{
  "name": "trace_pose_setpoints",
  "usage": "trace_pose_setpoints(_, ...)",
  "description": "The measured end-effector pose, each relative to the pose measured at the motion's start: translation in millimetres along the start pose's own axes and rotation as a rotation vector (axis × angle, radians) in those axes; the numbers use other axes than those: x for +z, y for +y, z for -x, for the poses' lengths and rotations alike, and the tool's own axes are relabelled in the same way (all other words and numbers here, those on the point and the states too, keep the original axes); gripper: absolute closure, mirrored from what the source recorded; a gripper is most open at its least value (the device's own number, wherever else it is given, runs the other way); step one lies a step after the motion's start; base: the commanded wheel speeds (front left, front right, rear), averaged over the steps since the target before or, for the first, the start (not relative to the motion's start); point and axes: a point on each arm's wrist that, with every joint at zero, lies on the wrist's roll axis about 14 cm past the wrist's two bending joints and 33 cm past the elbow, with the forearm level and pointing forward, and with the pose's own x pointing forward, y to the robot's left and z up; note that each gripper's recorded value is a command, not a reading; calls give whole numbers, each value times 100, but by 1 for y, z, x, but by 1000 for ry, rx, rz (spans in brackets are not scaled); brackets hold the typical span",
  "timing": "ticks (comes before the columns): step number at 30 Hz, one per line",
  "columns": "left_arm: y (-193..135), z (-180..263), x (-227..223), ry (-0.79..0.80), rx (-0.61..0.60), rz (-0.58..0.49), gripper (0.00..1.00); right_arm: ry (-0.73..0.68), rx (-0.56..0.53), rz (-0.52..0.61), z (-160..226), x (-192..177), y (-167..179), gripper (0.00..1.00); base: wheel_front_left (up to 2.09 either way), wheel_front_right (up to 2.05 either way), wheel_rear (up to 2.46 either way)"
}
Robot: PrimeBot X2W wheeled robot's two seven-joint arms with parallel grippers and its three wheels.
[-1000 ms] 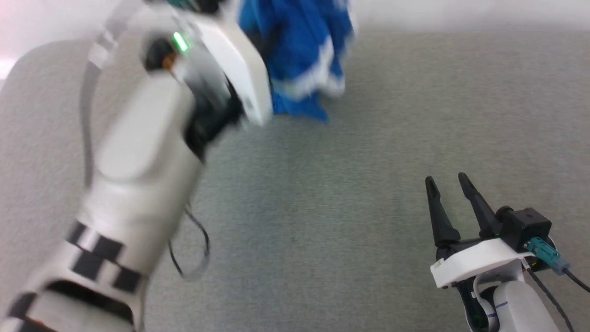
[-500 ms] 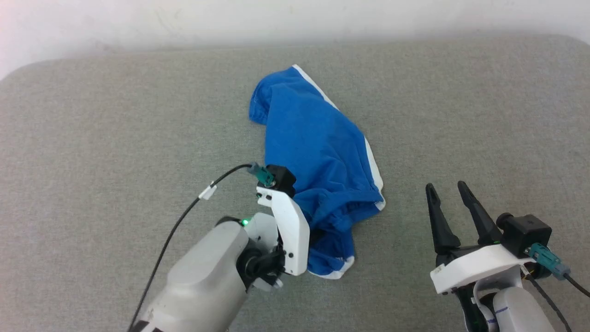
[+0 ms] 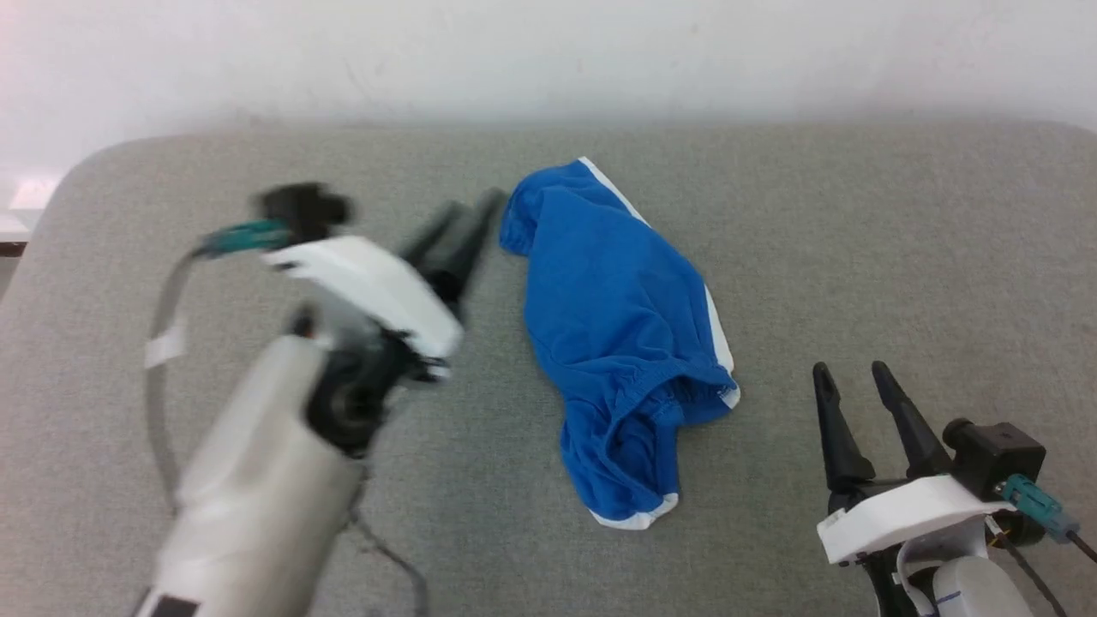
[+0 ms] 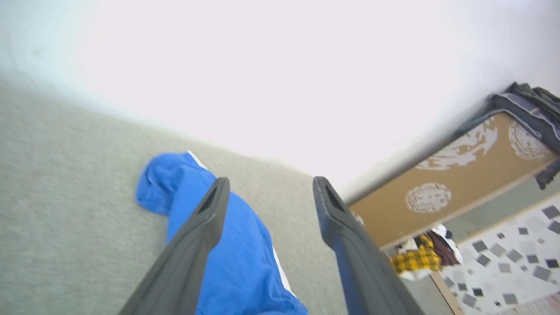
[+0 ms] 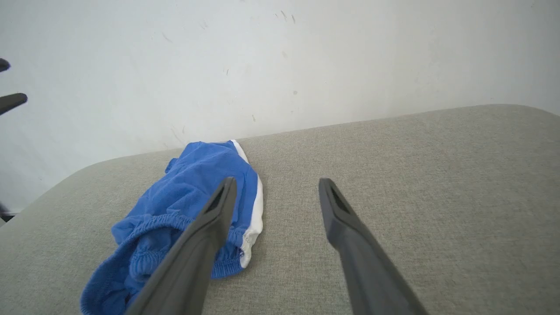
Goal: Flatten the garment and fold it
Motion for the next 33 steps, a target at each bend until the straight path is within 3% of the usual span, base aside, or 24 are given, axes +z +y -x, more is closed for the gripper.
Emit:
trace_pose_setpoints(3,28,24,48,-247,92,-92,0,-12,3,1,0,4,1,0,0,0,0)
trace_pose_setpoints(6,56,54,67,-409,190,-206,0,-17,8,2,-1,6,3,0,0,0,0)
trace_pose_setpoints(9,75,74,64,-426,272,-340,0,-9,13,2,0,3,5,0,0,0,0)
trace_pose_setpoints(13,68,97,81,-516,313,-490,0,51,8,-7,3,-12,3,0,0,0,0)
trace_pose_setpoints(19,76,127,46,-515,398,-488,0,219,-15,-43,8,-42,-2,0,0,0,0)
trace_pose_setpoints(23,75,134,37,-520,409,-481,0,285,13,-19,-8,-40,5,0,0,0,0)
trace_pose_setpoints(26,77,137,35,-517,414,-485,0,362,49,24,-27,-38,15,0,0,0,0)
trace_pose_setpoints(33,85,138,33,-506,429,-496,0,736,110,238,-35,-78,32,0,0,0,0)
